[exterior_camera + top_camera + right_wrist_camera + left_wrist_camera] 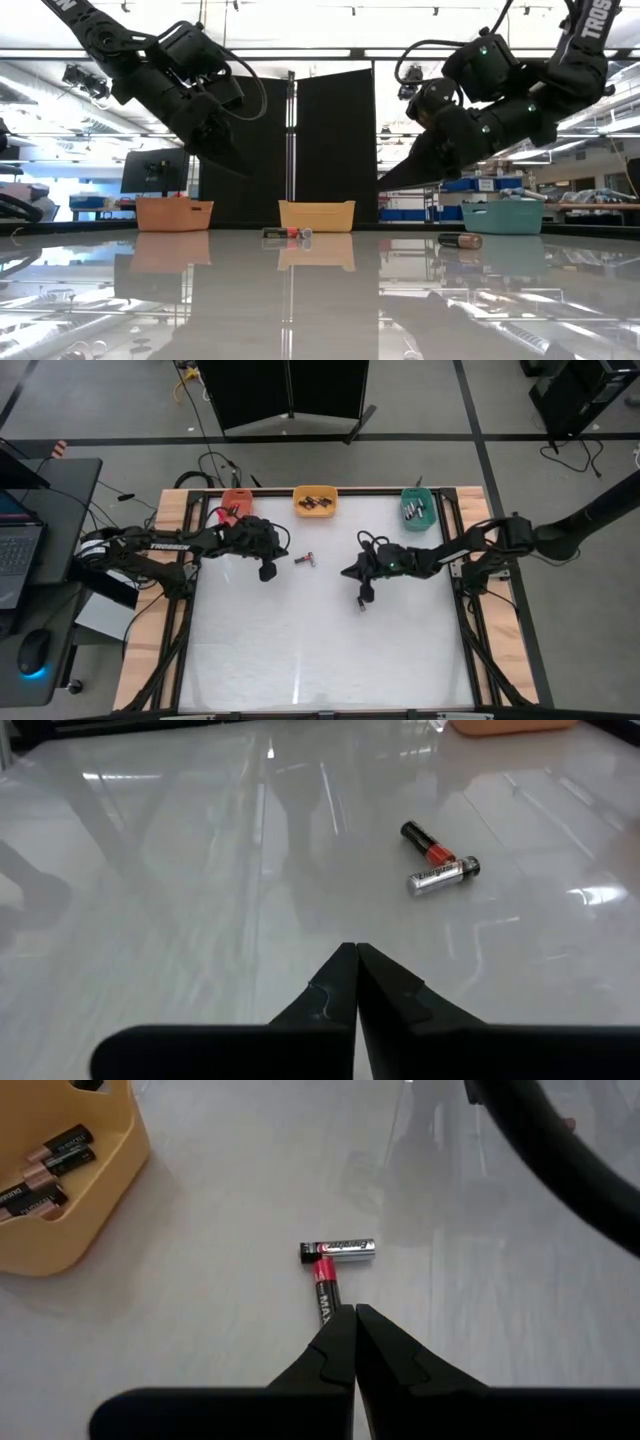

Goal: Sort batteries
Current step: Put the red battery into the orange bin

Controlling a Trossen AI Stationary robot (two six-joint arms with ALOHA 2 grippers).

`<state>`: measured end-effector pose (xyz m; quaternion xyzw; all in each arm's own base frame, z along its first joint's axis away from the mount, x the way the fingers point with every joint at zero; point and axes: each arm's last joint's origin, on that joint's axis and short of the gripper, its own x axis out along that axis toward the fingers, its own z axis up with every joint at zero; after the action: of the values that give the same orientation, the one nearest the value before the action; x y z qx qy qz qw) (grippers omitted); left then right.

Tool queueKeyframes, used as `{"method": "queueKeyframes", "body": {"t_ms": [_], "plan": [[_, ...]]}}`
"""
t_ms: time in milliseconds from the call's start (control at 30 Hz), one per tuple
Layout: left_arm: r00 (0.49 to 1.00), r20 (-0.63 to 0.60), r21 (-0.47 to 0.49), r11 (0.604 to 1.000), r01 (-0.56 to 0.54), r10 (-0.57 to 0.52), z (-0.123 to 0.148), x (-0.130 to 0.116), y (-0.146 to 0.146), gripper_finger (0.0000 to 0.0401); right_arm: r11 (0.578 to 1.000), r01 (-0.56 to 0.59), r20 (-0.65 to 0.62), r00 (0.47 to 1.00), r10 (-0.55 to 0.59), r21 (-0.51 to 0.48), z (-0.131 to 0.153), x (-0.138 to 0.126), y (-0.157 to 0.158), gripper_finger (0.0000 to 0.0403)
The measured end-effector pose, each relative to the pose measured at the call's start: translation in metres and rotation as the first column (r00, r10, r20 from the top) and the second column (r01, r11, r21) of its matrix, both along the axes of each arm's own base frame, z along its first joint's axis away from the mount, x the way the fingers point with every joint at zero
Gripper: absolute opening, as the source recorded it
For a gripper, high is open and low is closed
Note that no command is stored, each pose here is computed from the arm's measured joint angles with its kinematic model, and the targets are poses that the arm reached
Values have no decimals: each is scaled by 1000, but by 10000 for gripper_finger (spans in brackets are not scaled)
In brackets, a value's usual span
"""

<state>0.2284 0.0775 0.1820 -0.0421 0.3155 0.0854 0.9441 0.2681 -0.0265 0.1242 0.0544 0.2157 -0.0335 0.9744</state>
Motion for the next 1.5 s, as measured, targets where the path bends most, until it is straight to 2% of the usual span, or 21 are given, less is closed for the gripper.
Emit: {"method": "queueKeyframes", "body": {"t_ms": [233, 633, 933, 1067, 1167, 1367, 1500], "plan": [[1000, 5, 1, 1000, 0, 0, 0, 0, 0, 15, 1000, 1, 22, 1000, -1, 7, -2, 2, 1, 38], [999, -48, -32, 999, -13, 11, -4, -3, -1, 15, 1000, 5, 85, 996, -4, -9, 4, 5, 0, 23], [999, 2, 37, 999, 38, -38, 1, 1, 0, 15, 996, 9, 80, 997, -1, -90, 4, 5, -2, 14], [999, 12, -4, 999, 49, -49, 0, 0, 0, 15, 996, 8, 79, 997, -1, -93, 4, 4, -2, 16], [997, -49, -28, 998, 53, -54, -2, -2, -1, 16, 996, 10, 79, 997, -3, -89, 4, 4, -2, 20], [985, -172, -11, 1000, 25, -27, 7, -2, 0, 46, 996, 11, 80, 997, -3, -89, 4, 4, -2, 14], [987, -161, 4, 1000, 7, -7, 14, 1, 1, 75, 996, 11, 80, 997, -4, -87, 4, 4, -2, 10]]}}
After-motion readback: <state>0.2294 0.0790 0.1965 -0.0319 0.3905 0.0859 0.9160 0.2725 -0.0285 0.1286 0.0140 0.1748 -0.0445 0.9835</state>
